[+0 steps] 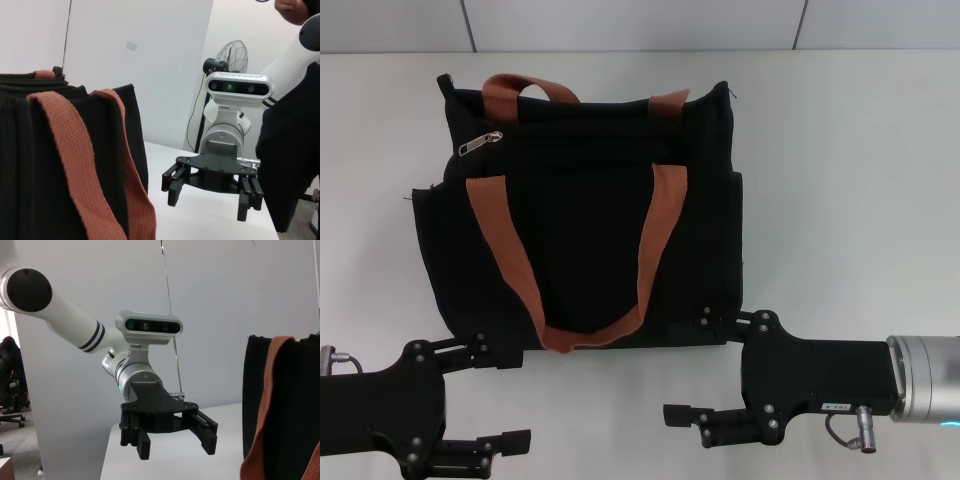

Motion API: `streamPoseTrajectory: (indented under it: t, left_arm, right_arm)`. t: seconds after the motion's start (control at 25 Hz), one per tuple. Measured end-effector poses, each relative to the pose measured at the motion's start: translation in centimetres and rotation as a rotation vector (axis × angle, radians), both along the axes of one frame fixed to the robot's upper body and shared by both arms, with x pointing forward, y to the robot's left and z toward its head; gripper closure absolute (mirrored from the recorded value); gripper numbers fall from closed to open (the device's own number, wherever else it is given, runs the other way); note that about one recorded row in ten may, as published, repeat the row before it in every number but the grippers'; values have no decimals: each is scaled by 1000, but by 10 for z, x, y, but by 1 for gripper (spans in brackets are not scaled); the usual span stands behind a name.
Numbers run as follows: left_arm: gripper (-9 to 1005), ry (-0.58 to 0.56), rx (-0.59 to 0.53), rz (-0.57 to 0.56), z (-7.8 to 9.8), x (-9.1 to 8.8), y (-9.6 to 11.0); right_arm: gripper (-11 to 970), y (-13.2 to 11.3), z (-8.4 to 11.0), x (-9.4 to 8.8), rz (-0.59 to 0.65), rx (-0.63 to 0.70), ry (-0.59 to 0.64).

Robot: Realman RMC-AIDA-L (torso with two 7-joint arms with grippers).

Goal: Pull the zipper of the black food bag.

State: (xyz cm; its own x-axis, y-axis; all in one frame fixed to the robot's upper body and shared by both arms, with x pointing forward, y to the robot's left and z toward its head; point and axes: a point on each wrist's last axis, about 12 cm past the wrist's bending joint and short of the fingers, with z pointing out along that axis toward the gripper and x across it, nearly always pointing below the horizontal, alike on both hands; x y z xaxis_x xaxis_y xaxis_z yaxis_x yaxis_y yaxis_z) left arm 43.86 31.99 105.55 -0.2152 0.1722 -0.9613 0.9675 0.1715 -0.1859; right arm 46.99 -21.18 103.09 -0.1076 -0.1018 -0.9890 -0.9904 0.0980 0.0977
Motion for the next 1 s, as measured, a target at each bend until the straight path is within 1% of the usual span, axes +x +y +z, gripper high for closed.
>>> streamPoseTrajectory:
  t: [0.56,0.68,0.8,0.88,1.0]
  left_arm:
    - [211,-2,-8,0,1,0,0]
    - [217,-17,-41,4,4,2,-3]
    - [223,-48,-110,-4,11,5,-10]
    - [227,-59,-131,-5,14,5,-10]
    - [234,-59,-131,-5,14,5,-10]
  right_arm:
    - [164,0,0,0,-3,2,1]
    - [164,0,0,0,-8,1,1]
    - [164,-1,-1,0,-13,-3,1]
    - [164,-2,-1,0,-16,-4,3]
    - [164,-2,-2,-1,-21,-5,5]
